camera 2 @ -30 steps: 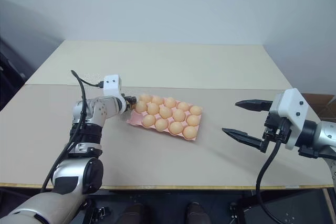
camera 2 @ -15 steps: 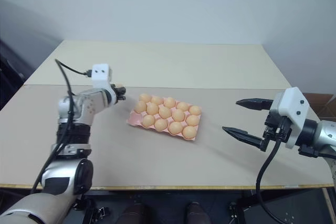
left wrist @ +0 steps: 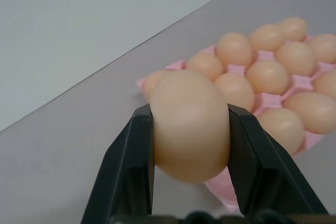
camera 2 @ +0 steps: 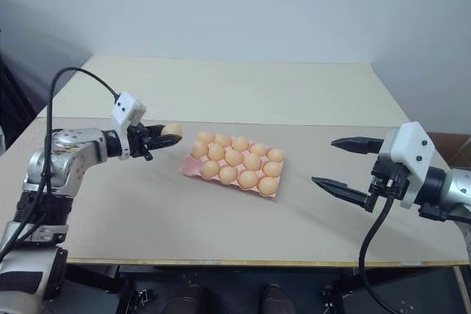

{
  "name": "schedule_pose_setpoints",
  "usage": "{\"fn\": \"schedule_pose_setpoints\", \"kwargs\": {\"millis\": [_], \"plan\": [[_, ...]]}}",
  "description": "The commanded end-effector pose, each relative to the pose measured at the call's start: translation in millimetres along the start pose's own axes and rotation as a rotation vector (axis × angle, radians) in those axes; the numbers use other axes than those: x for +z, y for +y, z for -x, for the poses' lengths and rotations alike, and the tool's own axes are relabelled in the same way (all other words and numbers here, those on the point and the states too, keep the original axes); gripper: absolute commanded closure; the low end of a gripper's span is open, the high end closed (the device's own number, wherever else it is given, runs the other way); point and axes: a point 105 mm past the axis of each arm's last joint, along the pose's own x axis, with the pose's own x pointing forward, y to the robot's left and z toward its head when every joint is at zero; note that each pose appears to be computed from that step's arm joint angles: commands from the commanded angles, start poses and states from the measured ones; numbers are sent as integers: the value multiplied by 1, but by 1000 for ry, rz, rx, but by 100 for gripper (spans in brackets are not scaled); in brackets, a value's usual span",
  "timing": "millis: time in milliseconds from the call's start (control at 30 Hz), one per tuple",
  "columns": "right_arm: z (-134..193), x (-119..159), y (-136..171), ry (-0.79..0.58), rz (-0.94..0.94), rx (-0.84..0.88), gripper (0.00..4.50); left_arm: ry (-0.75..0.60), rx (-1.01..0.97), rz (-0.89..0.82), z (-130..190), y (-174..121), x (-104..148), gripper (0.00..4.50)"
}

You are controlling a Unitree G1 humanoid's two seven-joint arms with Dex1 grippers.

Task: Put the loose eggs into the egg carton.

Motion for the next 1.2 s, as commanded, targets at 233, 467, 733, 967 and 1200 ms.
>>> {"fn": "schedule_pose_setpoints", "kwargs": {"millis": [233, 467, 733, 967, 1200], "plan": [[5, 11, 1, -38, 35, -36, 0, 24, -116, -76, -22, -9, -11, 283], [6, 11, 2, -37, 34, -43, 0, 27, -151, -78, -35, -15, -16, 283], [6, 11, 3, -38, 31, -47, 0, 30, -148, -94, -24, -14, -11, 102], [5, 8, 2, -39, 24, -48, 0, -1, -91, -126, 5, -5, 2, 1], [3, 5, -1, -42, 9, -43, 0, -52, 11, -153, 56, 7, 14, 1]]}}
